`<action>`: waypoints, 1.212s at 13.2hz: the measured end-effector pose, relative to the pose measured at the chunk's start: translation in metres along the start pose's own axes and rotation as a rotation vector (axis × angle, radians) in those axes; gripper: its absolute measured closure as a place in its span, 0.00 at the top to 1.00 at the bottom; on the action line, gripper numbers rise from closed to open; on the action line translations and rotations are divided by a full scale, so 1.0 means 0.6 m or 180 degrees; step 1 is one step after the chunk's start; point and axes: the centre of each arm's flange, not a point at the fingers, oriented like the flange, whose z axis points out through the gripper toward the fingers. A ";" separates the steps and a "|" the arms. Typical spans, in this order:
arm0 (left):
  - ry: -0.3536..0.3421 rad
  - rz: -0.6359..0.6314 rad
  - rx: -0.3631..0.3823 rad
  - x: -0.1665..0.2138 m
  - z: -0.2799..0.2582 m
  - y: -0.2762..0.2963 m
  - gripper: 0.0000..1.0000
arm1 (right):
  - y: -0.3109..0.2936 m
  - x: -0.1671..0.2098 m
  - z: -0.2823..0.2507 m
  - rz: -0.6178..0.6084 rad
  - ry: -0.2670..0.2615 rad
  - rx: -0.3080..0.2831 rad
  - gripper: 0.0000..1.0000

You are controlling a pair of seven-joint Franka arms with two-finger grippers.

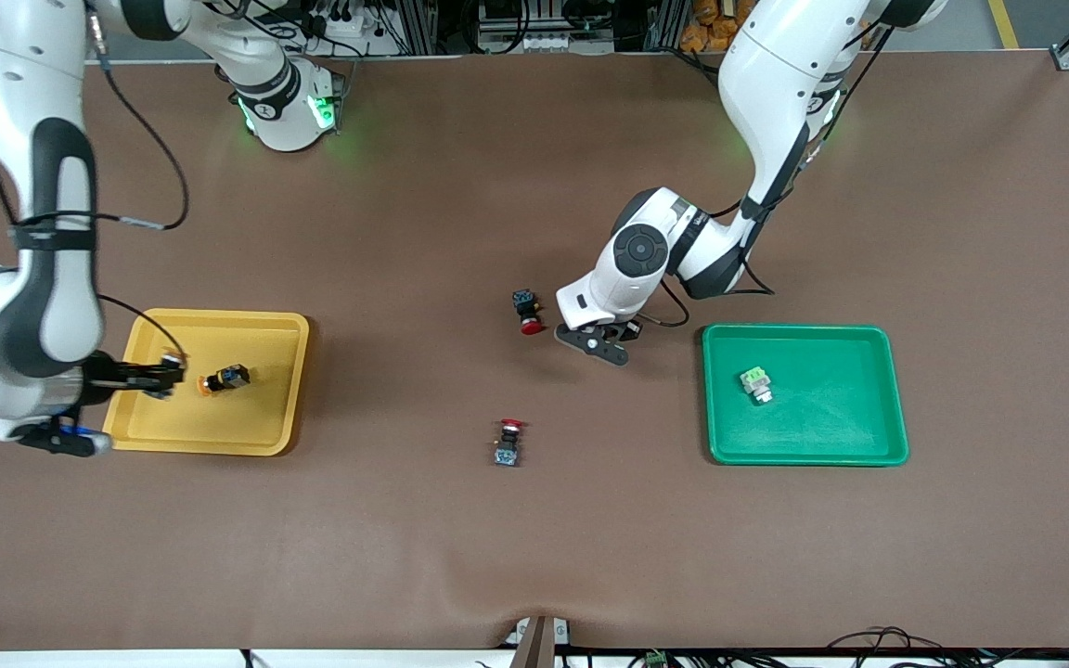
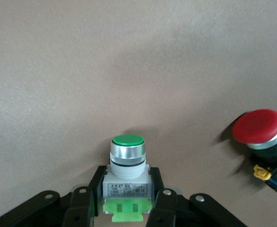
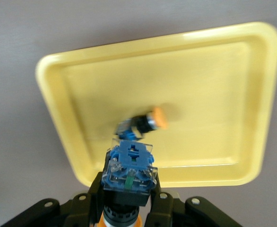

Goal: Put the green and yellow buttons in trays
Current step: 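Release the orange button in the yellow tray while the left gripper carries green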

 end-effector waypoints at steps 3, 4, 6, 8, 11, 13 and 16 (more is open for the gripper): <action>0.0058 -0.0185 0.0024 0.021 -0.040 -0.048 0.41 | 0.062 0.000 -0.001 -0.0192 0.0007 0.0050 0.47; 0.0065 -0.0276 0.0032 0.028 -0.057 -0.078 0.41 | 0.067 -0.001 -0.004 -0.0253 0.0016 0.0054 0.56; 0.0059 -0.0519 0.0053 0.041 -0.097 -0.159 0.41 | 0.056 0.004 -0.025 -0.0344 0.0102 0.0021 0.76; 0.0005 -0.0800 0.0081 0.043 -0.145 -0.254 0.41 | 0.040 0.007 -0.068 -0.0424 0.0233 -0.0071 0.99; -0.0046 -0.1244 0.0100 0.027 -0.205 -0.409 0.41 | 0.005 -0.011 -0.123 -0.0551 0.0297 -0.0093 1.00; -0.0064 -0.1503 0.0096 0.009 -0.211 -0.495 0.41 | -0.025 -0.041 -0.175 -0.0682 0.0394 -0.0224 1.00; -0.0130 -0.1703 0.0205 -0.022 -0.195 -0.595 0.41 | -0.065 -0.094 -0.232 -0.0943 0.0505 -0.0372 1.00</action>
